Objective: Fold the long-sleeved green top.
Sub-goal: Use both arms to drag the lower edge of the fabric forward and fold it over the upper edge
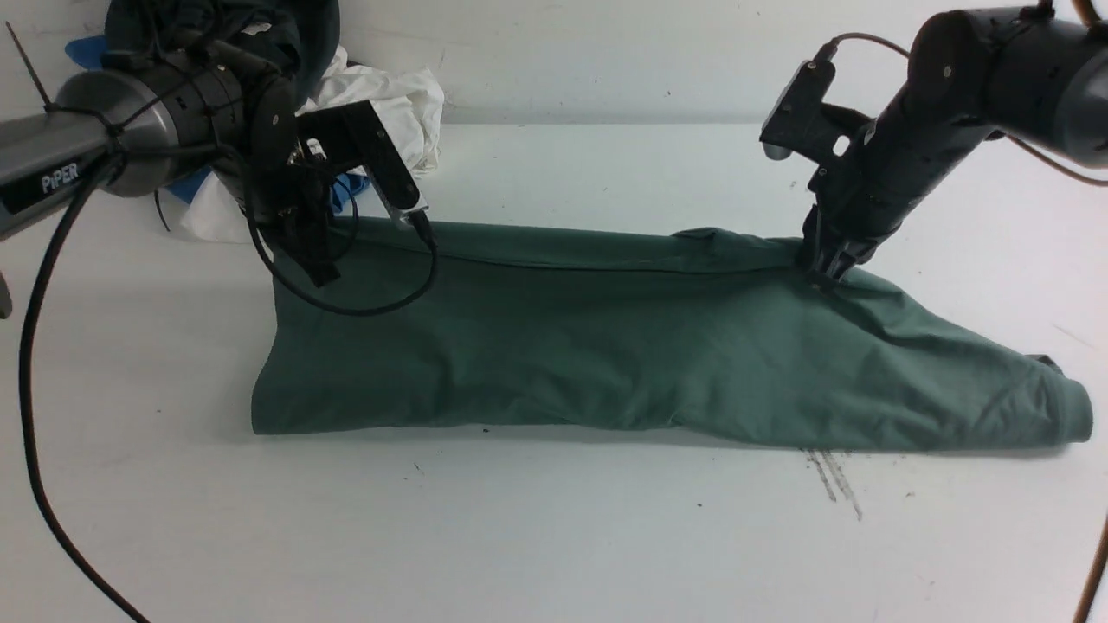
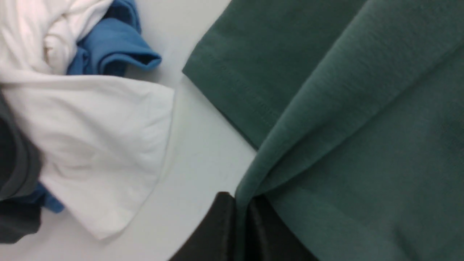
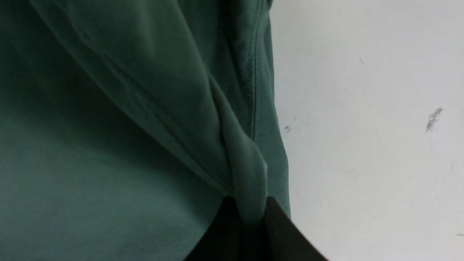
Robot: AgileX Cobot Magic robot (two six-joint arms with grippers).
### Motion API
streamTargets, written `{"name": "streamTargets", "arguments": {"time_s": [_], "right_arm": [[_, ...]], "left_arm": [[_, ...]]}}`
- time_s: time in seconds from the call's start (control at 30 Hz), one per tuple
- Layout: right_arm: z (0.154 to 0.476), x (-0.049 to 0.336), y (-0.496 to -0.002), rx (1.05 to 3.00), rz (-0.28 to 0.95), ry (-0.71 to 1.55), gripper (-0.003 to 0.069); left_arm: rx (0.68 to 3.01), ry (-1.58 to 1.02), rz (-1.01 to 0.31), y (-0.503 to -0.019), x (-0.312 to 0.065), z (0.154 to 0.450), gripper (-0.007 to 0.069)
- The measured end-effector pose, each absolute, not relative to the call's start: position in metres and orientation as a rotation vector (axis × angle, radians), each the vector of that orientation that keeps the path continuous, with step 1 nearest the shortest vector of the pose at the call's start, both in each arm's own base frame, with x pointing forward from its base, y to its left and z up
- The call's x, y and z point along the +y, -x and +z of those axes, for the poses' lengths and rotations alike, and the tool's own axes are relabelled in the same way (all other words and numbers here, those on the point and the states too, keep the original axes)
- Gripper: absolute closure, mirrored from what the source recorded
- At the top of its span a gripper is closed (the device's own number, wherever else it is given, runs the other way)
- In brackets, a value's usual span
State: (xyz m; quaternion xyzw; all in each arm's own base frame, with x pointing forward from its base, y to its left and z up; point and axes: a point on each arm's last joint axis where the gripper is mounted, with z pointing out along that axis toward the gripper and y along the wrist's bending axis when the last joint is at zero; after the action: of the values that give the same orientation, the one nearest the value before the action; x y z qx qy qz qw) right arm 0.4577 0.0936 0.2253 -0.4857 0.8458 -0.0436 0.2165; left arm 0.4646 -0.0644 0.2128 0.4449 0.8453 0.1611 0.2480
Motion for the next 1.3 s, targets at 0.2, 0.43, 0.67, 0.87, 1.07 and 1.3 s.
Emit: {"name": "streamTargets", "arguments": {"time_s": [0.2,0.43,0.67,0.87,1.07,1.3], "right_arm": [[0.206,0.085,-0.467,2.383,-0.07,1.267,0.0622],[0.203,0.083,-0.474,2.371,-0.083,1.159,0.0503],[0.208,0.081,-0.481,2.377,-0.09,0.977,0.0289],[0.214,0.078,-0.483,2.427,-0.091,0.818,0.0235],[0.241,0.081,-0.478,2.464,-0.041,0.798,0.0232],[0.226,0.133,-0.461,2.494,0.184,1.044,0.0351]], "left_arm": [[2.341,-1.197,0.38,-0.472,-0.067,0.183,0.0591],[2.345,-1.108,0.37,-0.478,-0.068,0.183,0.0466],[2.313,-0.939,0.348,-0.488,-0.069,0.201,0.027],[2.311,-0.694,0.284,-0.495,-0.061,0.21,0.0222],[2.503,-0.554,0.235,-0.487,-0.056,0.217,0.0253],[2.648,-0.865,0.121,-0.468,-0.085,0.206,0.0515]]}}
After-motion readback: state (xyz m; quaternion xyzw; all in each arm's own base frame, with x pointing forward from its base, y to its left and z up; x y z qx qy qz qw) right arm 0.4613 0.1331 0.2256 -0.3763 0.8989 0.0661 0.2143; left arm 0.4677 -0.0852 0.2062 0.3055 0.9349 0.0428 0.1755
